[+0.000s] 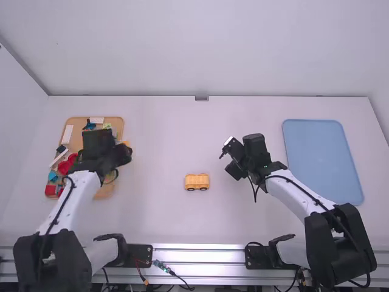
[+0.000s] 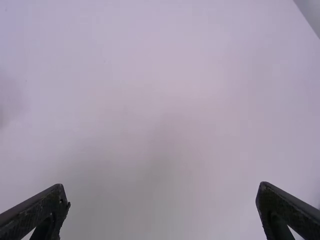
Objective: Assemble lego blocks to make yellow taxi
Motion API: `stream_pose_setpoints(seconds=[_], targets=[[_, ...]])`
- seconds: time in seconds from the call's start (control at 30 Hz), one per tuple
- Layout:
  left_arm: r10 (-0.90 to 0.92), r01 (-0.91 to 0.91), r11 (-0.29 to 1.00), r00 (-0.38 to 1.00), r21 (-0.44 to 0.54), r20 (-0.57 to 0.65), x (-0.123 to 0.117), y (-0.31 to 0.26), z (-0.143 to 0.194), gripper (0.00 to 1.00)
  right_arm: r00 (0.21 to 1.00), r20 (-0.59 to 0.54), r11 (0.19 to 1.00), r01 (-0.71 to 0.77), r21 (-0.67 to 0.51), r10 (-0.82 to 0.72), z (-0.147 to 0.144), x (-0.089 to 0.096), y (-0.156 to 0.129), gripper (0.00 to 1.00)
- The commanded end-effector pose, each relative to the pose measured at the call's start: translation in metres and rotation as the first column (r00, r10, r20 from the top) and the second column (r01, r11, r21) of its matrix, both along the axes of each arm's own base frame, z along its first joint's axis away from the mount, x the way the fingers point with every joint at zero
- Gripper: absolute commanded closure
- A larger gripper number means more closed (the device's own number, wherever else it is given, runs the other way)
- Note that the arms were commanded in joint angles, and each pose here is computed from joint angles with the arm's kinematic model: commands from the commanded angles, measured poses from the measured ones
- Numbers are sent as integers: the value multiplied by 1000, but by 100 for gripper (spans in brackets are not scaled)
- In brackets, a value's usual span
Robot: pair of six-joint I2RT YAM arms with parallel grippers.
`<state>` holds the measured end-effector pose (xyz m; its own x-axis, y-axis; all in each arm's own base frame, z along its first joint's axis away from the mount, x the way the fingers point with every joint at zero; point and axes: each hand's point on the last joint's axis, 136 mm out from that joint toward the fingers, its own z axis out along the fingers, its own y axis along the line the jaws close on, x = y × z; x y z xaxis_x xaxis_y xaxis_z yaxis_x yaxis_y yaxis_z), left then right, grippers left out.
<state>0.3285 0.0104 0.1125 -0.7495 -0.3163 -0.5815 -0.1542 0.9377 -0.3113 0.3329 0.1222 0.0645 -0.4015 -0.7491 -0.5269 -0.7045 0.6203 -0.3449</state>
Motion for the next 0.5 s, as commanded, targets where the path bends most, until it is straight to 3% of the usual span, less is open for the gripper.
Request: stream_pose_setpoints(seconds=[0.0,0.13,0.17,0.37,0.47], targets=[[-476,463,876,875,136,84,-10,-53,5,98,1000,3,1000,-4,10,4,2,-2,1,1],[-783,743,611,618,273,72,-31,-91,-3,98,1000,1,1000,-12,18,12,2,-2,3,1],[-790,749,601,608,277,70,-32,-92,-3,98,1000,1,1000,-13,18,13,2,-2,3,1],[-957,897,244,285,369,-60,-64,-110,-30,99,1000,2,1000,-14,17,14,2,-2,3,1],[-962,913,183,243,365,-127,-67,-110,-45,99,1000,1,1000,-14,18,14,2,-2,3,1]])
